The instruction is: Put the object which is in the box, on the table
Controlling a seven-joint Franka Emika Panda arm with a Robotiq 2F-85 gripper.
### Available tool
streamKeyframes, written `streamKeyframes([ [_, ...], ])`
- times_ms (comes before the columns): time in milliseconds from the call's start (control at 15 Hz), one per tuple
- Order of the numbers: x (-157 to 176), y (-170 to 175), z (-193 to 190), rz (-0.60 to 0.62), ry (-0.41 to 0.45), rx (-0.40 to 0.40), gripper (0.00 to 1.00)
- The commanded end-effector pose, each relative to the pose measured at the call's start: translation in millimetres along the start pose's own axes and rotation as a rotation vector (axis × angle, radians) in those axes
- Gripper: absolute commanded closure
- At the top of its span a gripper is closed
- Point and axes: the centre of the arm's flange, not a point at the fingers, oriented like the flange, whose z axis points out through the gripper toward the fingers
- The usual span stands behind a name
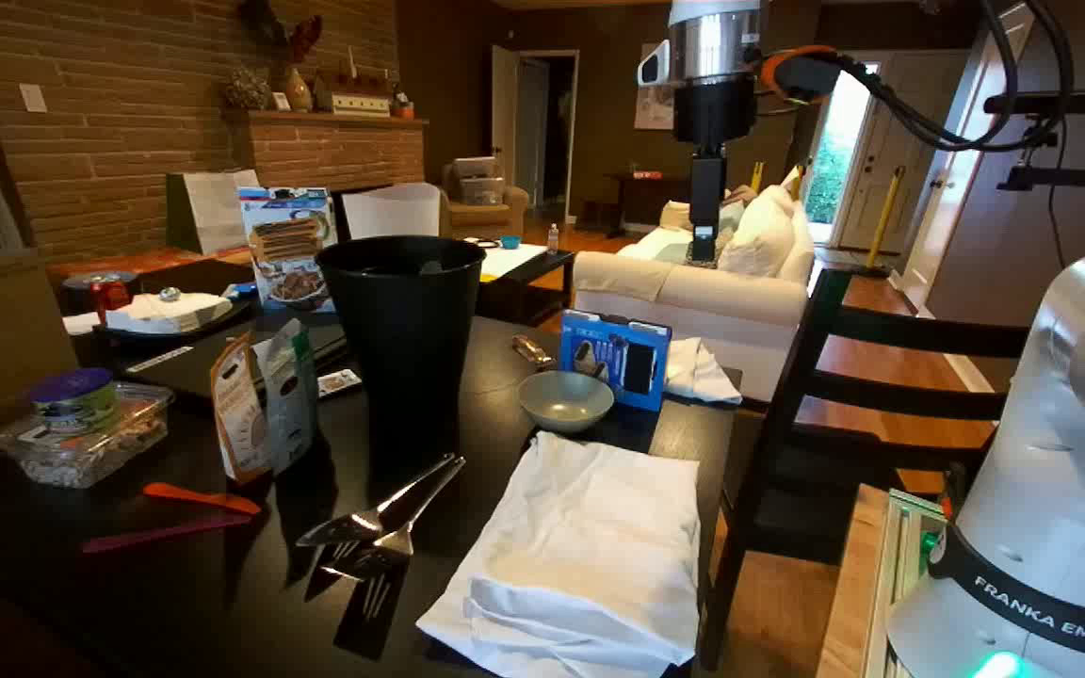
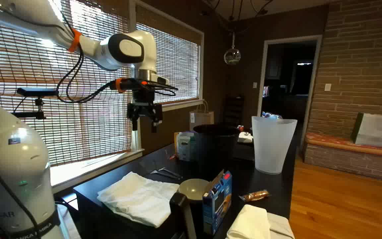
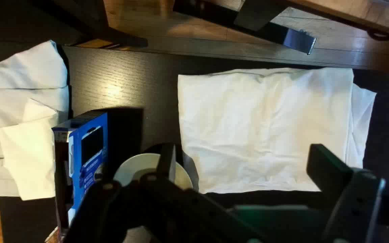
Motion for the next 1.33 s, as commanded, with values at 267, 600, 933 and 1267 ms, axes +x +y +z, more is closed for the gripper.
streamKeyframes([
  [267, 7.6, 0.7, -0.4, 0.018, 0.004, -0.005, 0.00],
  [600, 77.6, 43.8, 7.6, 0.226, 0.097, -0.049, 0.00],
  [933, 141.6, 108.3, 17.5, 0.344, 0.179, -0.108, 0.00],
  [1267, 196.2, 161.1, 43.5, 0.350, 0.174, -0.151, 0.00],
])
